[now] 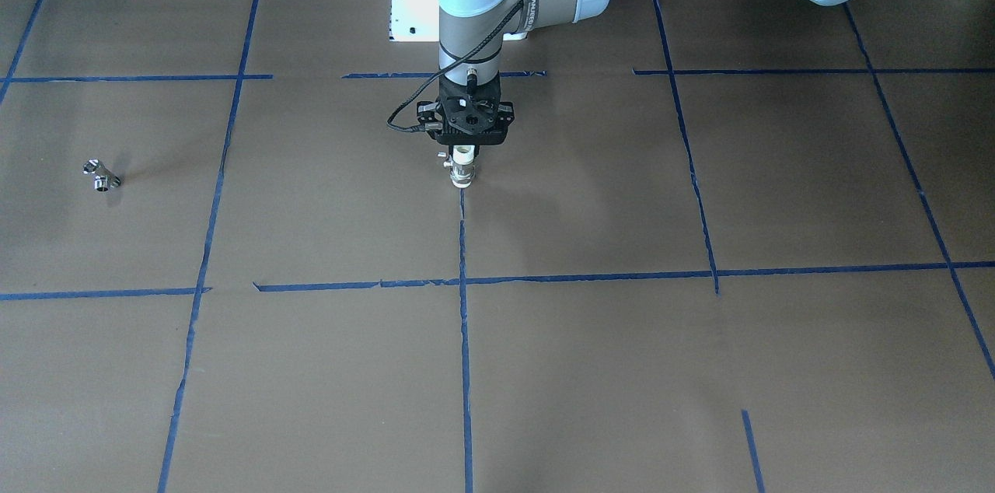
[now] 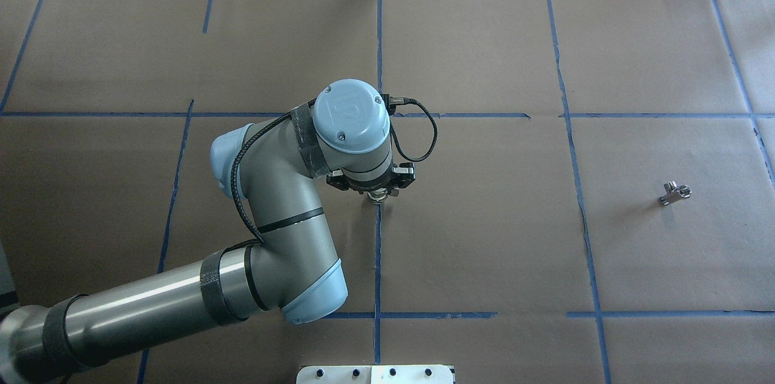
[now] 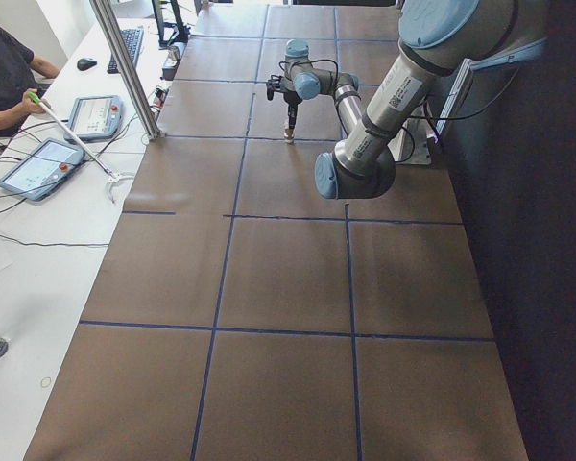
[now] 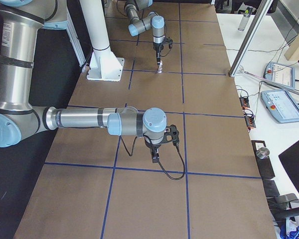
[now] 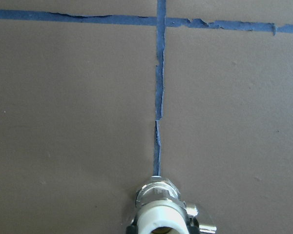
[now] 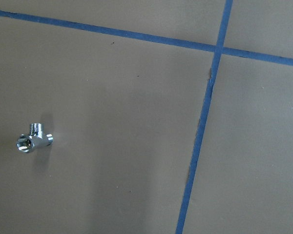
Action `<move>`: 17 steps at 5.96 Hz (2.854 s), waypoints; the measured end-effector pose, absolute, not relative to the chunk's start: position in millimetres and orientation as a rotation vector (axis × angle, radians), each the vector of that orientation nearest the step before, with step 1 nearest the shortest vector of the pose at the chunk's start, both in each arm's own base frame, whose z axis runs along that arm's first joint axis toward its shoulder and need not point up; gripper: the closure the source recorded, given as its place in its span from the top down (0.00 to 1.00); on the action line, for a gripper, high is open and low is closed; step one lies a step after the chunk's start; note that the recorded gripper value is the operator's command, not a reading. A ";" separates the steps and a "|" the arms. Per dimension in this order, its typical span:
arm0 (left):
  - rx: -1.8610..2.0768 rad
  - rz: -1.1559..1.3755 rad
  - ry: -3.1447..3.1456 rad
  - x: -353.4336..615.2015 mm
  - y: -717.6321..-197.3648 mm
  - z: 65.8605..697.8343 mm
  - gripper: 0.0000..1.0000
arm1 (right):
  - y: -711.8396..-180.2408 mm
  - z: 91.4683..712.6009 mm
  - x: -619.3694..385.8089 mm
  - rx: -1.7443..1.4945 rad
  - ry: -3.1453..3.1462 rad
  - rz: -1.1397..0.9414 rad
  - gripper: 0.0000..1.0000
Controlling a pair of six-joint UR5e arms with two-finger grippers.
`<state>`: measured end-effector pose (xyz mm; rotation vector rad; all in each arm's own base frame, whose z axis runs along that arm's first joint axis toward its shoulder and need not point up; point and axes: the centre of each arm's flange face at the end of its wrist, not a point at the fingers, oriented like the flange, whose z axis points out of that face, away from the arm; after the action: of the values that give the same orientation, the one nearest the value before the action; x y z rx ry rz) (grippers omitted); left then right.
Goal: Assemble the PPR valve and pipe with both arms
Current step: 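Carry the white pipe fitting with the left gripper to the table center, then release the pipe fitting upright while the right gripper grasps the chrome tee valve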
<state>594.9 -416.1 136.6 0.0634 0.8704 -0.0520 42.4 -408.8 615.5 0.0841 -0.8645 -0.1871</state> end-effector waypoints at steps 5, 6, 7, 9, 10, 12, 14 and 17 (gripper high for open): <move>0.092 -0.053 0.941 564.4 -406.9 112.5 0.90 | -414.8 606.4 19.0 0.075 -0.879 -0.184 1.00; 0.100 -0.056 0.957 548.2 -401.9 117.1 0.90 | -419.8 595.9 -2.2 0.078 -0.892 -0.144 1.00; 0.107 -0.058 0.968 532.4 -397.1 124.3 0.90 | -425.0 581.7 -35.9 0.079 -0.907 -0.106 1.00; 0.121 -0.071 0.983 504.6 -395.2 134.3 0.90 | -434.2 553.0 -108.7 0.049 -0.917 -0.062 1.00; 0.121 -0.076 0.980 493.6 -393.2 144.8 0.90 | -433.2 549.0 -137.7 0.033 -0.897 -0.069 0.99; 0.119 -0.081 0.974 483.9 -391.1 156.8 0.90 | -435.9 548.6 -186.4 0.020 -0.859 -0.123 0.98; 0.119 -0.081 0.973 483.3 -390.7 159.1 0.90 | -442.0 564.8 -205.7 -0.006 -0.837 -0.142 0.96; 0.120 -0.081 0.973 483.3 -390.4 159.8 0.90 | -438.5 581.9 -215.6 -0.044 -0.819 -0.144 0.80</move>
<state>483.3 -390.4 159.8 0.1195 0.9734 -0.0810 -215.6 -438.5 581.9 -0.0441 -0.8193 -0.1440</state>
